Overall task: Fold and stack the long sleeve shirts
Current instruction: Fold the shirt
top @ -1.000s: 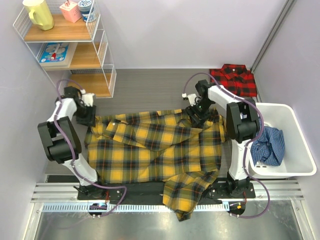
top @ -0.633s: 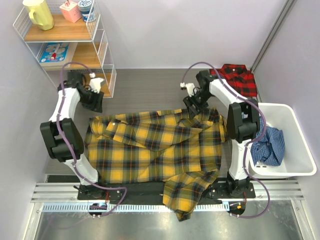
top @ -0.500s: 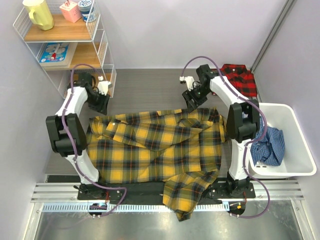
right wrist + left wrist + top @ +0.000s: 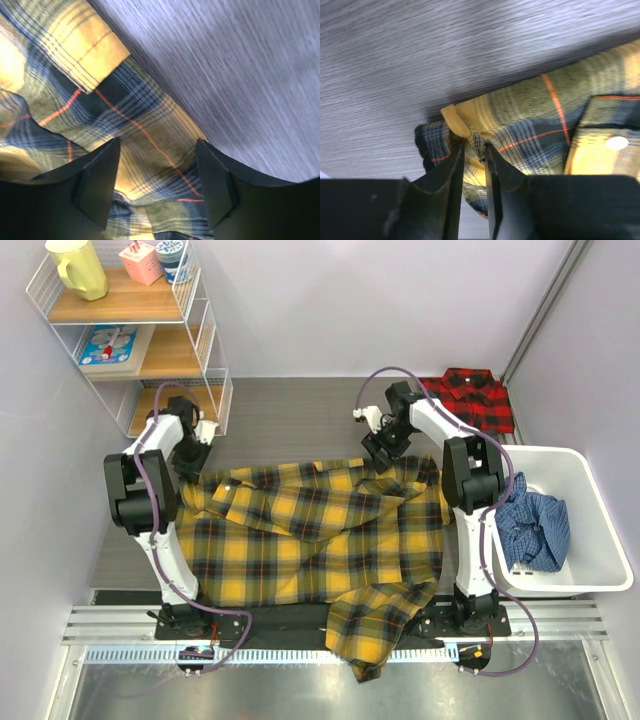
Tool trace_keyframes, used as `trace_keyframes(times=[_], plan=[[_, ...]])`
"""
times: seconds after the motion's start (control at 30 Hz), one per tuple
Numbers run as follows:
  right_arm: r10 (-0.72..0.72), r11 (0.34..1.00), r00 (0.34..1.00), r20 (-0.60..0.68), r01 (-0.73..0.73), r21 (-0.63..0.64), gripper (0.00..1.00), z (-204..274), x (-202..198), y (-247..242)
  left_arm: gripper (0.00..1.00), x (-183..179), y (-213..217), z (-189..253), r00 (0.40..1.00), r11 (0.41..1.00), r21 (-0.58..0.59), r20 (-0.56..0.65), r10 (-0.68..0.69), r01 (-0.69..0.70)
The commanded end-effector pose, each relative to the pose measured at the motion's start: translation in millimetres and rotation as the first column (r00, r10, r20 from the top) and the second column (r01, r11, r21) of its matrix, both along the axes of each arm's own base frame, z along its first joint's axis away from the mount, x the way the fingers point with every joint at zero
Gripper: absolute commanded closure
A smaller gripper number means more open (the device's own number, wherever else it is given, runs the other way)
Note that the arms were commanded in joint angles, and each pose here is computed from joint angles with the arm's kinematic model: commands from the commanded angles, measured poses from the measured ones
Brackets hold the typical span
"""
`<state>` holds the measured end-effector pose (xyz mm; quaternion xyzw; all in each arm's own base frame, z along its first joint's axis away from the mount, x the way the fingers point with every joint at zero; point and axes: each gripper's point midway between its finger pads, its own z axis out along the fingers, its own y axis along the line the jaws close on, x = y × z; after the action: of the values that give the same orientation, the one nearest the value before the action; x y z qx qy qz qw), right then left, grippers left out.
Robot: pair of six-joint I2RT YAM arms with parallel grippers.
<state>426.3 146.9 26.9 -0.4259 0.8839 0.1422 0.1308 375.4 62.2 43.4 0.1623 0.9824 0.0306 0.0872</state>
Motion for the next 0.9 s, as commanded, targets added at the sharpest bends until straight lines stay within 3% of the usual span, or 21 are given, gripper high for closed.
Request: trace_keyframes(times=[0.0,0.13,0.37,0.63,0.87], plan=[[0.071,0.997,0.997,0.041,-0.07,-0.044,0.35,-1,0,-6,0.78,17,22,11,0.997,0.996,0.072,0.053,0.048,-0.052],[0.086,0.994,0.996,0.031,-0.084,-0.067,0.42,-9,-5,-12,0.84,20,26,26,0.993,0.996,0.056,0.098,0.07,-0.075],[0.094,0.995,0.995,0.045,-0.093,-0.019,0.43,8,-6,-3,0.66,40,-3,60,0.976,0.993,-0.097,0.199,0.084,-0.065],[0.096,0.995,0.993,0.069,-0.096,0.001,0.42,27,0,1,0.61,58,-11,51,0.977,0.995,-0.061,0.194,0.084,-0.073],[0.094,0.994,0.993,0.077,-0.09,-0.059,0.38,19,7,-12,0.65,45,6,23,0.995,0.997,0.042,0.086,0.058,-0.062]])
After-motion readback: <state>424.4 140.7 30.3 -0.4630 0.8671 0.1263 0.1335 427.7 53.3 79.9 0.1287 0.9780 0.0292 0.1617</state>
